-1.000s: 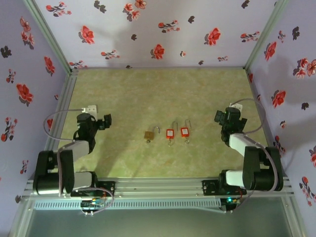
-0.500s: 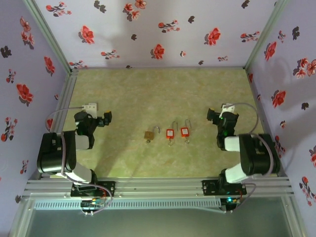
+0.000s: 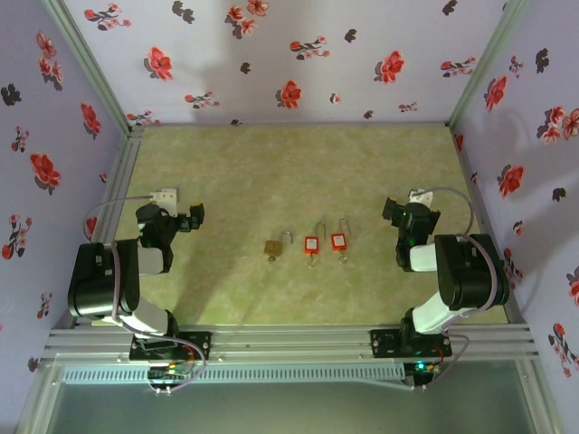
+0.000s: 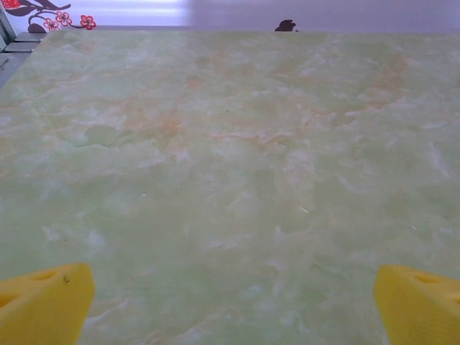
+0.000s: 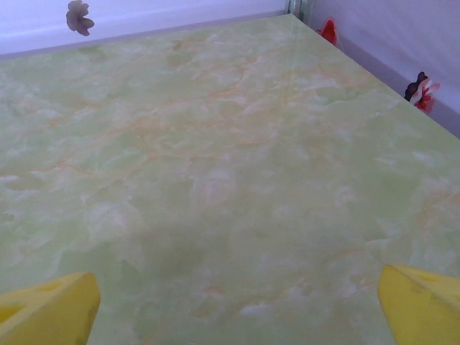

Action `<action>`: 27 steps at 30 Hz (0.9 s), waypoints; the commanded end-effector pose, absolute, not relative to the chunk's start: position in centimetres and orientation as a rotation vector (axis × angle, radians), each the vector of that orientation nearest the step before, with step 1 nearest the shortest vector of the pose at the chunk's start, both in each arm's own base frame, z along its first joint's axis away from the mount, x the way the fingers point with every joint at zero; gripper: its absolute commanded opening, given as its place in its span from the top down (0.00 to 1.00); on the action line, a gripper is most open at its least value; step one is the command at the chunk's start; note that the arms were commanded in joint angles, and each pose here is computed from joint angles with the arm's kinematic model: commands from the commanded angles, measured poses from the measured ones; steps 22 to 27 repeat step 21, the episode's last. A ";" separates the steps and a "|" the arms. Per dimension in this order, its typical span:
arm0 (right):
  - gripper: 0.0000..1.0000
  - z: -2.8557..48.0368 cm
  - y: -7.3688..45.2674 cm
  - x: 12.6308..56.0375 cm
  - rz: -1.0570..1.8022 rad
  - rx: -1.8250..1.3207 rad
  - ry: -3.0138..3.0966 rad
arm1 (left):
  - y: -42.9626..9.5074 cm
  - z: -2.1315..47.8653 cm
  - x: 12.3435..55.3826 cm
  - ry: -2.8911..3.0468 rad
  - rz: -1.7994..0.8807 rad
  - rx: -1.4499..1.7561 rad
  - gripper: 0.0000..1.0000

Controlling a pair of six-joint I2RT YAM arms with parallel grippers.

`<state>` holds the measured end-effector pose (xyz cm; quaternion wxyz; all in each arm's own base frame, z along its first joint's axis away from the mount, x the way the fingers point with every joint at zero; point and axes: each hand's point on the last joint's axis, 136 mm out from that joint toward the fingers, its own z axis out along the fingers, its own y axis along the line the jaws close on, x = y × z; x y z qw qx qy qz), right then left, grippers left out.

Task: Unlock with the key

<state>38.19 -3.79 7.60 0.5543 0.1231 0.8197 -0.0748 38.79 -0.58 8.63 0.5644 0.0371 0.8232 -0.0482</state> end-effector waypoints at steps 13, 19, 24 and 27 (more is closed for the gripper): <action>0.01 9.0 -4.0 38.8 -0.184 0.315 1.886 | 0.1 9.6 39.5 1.902 -0.088 0.063 0.00; 0.01 8.9 -4.0 38.8 -0.176 0.314 1.892 | 0.2 9.6 39.5 1.902 -0.088 0.062 0.00; 0.01 8.9 -4.1 38.7 -0.181 0.319 1.886 | 0.1 9.6 39.5 1.902 -0.088 0.064 0.00; 0.01 8.9 -4.1 38.7 -0.181 0.319 1.886 | 0.1 9.6 39.5 1.902 -0.088 0.064 0.00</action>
